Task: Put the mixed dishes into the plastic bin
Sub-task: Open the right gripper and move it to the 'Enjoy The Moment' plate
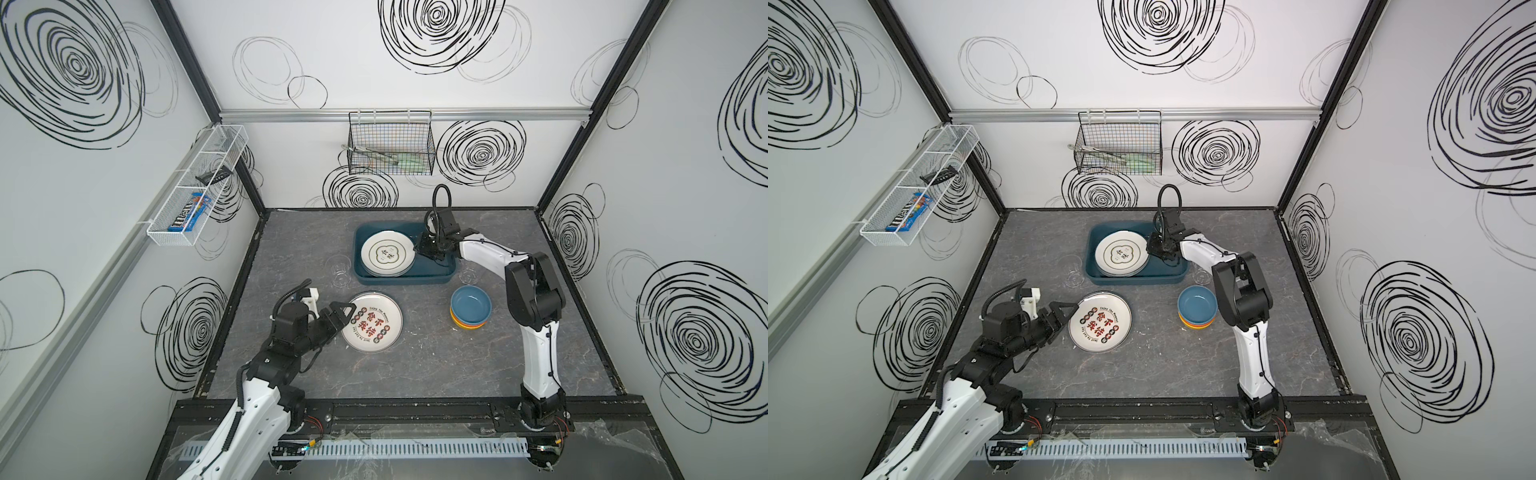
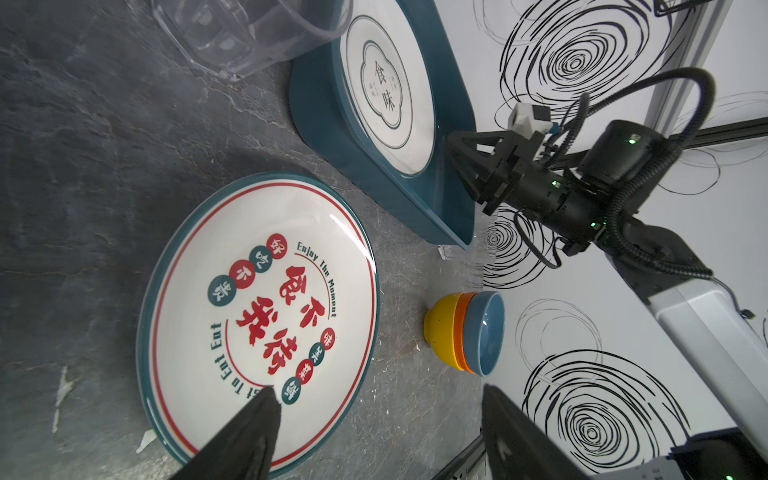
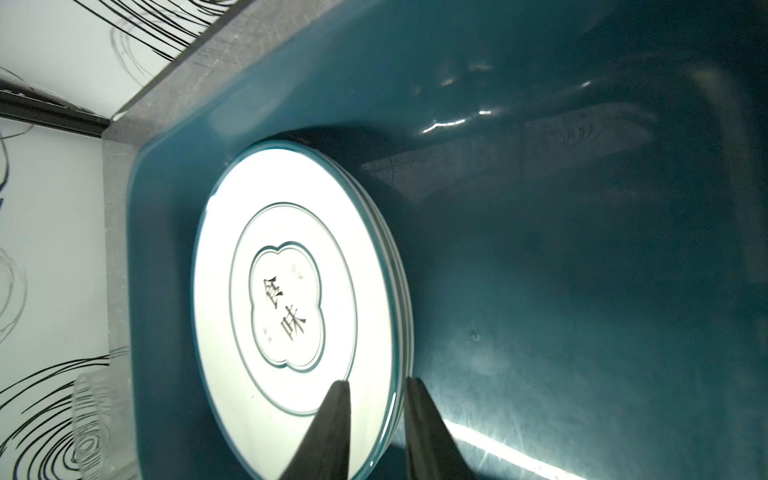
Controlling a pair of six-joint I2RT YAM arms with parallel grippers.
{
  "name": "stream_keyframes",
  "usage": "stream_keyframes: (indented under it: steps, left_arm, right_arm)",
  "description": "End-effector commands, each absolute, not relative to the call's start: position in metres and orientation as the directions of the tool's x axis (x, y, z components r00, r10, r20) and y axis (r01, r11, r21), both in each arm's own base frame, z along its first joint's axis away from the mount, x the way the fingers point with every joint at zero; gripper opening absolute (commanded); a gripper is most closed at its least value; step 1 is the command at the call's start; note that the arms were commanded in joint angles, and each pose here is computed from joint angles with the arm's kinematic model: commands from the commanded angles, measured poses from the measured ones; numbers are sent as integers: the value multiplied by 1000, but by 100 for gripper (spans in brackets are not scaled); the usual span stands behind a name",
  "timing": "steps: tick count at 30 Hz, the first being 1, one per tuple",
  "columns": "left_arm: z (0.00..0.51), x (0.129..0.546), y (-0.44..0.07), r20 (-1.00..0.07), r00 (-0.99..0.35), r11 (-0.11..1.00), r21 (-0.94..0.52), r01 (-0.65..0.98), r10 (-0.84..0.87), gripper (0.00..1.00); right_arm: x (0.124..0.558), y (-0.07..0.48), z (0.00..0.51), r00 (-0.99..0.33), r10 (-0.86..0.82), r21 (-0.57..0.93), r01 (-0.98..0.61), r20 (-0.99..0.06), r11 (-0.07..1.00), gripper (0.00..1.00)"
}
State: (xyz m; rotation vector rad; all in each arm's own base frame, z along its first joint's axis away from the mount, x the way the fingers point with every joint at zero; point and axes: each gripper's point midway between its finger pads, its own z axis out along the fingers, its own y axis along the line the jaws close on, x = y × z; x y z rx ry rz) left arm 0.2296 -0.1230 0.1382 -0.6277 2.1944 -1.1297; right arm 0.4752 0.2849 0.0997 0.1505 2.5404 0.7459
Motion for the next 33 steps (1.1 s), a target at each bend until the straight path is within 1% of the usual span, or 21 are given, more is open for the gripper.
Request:
stream_keyframes:
  steps: [1,5,10,15,20,25,33]
  left_arm:
    - [140,233,-116,-322,-700,564,-814,-139,-637,79]
    - [133,232,-114,-314,-701,571,-805,-161,-641,79]
    - [126,232,-112,-308,-703,582,-792,-184,-641,78]
    - [121,233,-110,-308,-701,594,-778,-203,-643,77]
    - [115,234,-106,-314,-699,611,-760,-220,-642,76]
    - [102,234,-104,-308,-704,627,-739,-247,-640,74]
    - [80,233,-95,-307,-702,658,-691,-300,-643,70]
  right_arm:
    - [463,284,140,-846,214,533,-94,-488,841,29]
    - [441,285,157,-843,190,554,-145,-503,820,31]
    - [407,290,174,-855,159,629,-225,-494,744,36]
    - [369,294,175,-871,95,662,-292,-482,690,39]
    - [329,300,165,-881,-4,657,-356,-473,664,40]
    - [295,306,145,-889,-76,660,-390,-451,642,39]
    - [265,323,107,-906,-162,663,-400,-391,633,37]
